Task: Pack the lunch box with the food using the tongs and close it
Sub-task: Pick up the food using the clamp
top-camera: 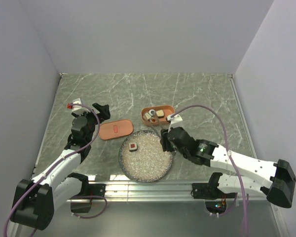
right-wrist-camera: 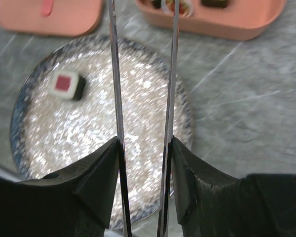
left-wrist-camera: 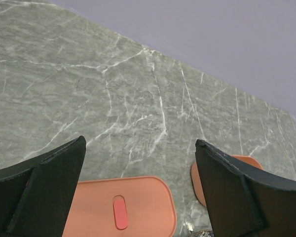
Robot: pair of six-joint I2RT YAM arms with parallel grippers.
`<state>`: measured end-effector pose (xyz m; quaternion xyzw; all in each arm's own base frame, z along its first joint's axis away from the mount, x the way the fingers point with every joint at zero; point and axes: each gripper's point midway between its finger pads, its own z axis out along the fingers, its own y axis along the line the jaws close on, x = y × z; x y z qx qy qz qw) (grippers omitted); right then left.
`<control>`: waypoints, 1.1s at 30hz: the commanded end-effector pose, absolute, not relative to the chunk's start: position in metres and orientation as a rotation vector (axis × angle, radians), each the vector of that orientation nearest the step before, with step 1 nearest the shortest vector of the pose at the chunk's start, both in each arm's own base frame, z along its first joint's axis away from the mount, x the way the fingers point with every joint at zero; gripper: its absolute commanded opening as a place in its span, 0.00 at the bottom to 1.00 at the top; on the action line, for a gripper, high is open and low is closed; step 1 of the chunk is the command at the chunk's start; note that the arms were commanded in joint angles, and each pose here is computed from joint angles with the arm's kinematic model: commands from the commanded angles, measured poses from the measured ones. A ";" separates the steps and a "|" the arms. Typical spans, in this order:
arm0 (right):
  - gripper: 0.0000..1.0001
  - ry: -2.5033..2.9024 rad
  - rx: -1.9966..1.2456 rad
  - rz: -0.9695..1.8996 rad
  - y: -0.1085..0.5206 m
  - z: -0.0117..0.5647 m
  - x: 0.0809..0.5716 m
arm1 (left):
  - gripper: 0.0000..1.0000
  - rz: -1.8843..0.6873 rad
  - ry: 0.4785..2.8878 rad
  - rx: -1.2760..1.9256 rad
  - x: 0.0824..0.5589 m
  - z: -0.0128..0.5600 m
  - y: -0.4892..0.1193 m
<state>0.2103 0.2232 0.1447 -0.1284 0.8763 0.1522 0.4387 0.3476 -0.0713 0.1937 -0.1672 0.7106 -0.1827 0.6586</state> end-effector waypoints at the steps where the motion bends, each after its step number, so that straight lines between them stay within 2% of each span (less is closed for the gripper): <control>1: 0.50 2.171 -0.311 0.394 0.234 0.149 0.196 | 1.00 -0.437 1.538 -0.376 0.351 0.219 -0.071; 17: 0.50 2.258 -0.416 0.553 0.270 0.117 0.110 | 1.00 -0.450 1.519 -0.373 0.346 0.224 -0.071; 23: 0.52 2.271 -0.432 0.603 0.280 0.111 0.094 | 0.99 -0.448 1.517 -0.382 0.346 0.224 -0.070; 33: 0.53 2.287 -0.525 0.529 0.303 0.103 0.092 | 0.99 -0.454 1.505 -0.386 0.342 0.227 -0.068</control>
